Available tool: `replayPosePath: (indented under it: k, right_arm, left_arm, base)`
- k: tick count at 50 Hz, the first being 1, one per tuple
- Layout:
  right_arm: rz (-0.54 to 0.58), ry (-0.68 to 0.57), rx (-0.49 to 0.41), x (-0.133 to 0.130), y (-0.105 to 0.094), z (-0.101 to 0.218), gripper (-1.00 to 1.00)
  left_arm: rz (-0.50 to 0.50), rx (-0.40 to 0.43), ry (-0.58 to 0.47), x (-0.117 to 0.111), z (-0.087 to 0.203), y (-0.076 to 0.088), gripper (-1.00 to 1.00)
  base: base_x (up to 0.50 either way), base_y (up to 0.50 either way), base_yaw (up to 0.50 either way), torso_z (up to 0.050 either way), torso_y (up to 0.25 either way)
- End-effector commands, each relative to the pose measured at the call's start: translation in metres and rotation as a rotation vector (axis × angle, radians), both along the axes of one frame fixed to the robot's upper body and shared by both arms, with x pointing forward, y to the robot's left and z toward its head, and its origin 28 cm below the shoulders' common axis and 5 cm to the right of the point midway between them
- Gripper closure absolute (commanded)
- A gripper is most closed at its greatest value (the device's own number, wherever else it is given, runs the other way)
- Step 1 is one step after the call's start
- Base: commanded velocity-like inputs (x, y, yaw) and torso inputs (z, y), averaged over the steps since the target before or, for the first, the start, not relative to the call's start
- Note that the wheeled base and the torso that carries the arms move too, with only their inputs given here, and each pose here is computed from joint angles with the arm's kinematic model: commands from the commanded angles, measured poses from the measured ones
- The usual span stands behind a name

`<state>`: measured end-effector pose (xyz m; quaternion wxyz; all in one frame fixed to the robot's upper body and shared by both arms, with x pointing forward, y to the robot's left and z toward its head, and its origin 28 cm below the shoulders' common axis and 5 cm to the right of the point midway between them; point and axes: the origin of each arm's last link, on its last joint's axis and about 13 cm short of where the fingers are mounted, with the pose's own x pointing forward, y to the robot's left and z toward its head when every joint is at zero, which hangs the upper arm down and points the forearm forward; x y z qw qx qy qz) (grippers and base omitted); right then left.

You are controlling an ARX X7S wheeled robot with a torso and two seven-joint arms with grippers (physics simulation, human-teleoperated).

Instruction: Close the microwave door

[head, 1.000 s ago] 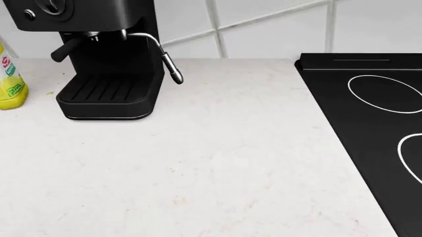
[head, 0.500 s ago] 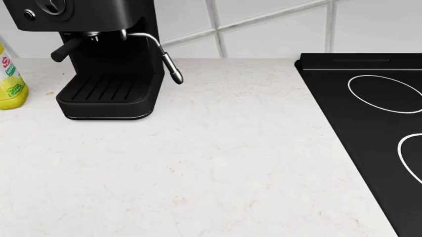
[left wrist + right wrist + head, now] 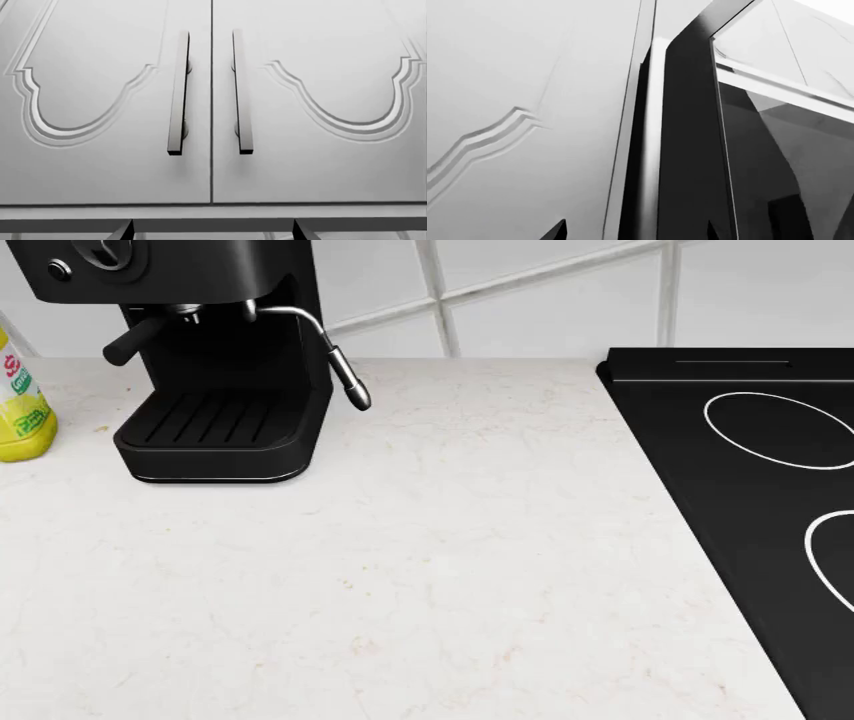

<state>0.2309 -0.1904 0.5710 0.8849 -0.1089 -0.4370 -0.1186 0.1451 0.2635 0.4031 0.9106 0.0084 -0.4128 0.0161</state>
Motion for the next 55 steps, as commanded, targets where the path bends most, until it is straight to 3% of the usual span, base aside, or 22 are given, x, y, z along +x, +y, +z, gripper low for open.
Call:
replayPosePath:
  k: [1,17,35,55]
  right_arm:
    - [-0.028,0.009,0.022,0.004,-0.01,0.0,-1.0]
    - [-0.028,0.003,0.019,0.003,-0.016,0.001,-1.0]
    - [0.071,0.004,0.055,0.008,-0.02,-0.006,-1.0]
    - [0.058,-0.003,0.097,0.007,-0.033,-0.001,-1.0]
  left_arm:
    - [-0.002,0.004,0.004,0.002,-0.001,-0.001,-1.0]
    - [-0.006,0.011,0.015,0.004,-0.004,-0.003,-1.0]
    - [-0.013,0.021,0.019,0.005,-0.005,-0.006,-1.0]
    - [-0.015,0.025,0.024,0.006,-0.006,-0.007,-1.0]
  base:
    - [0.0,0.0,0.0,0.0,0.0]
    - [0.0,0.0,0.0,0.0,0.0]
    - [0.0,0.0,0.0,0.0,0.0]
    - [0.0,0.0,0.0,0.0,0.0]
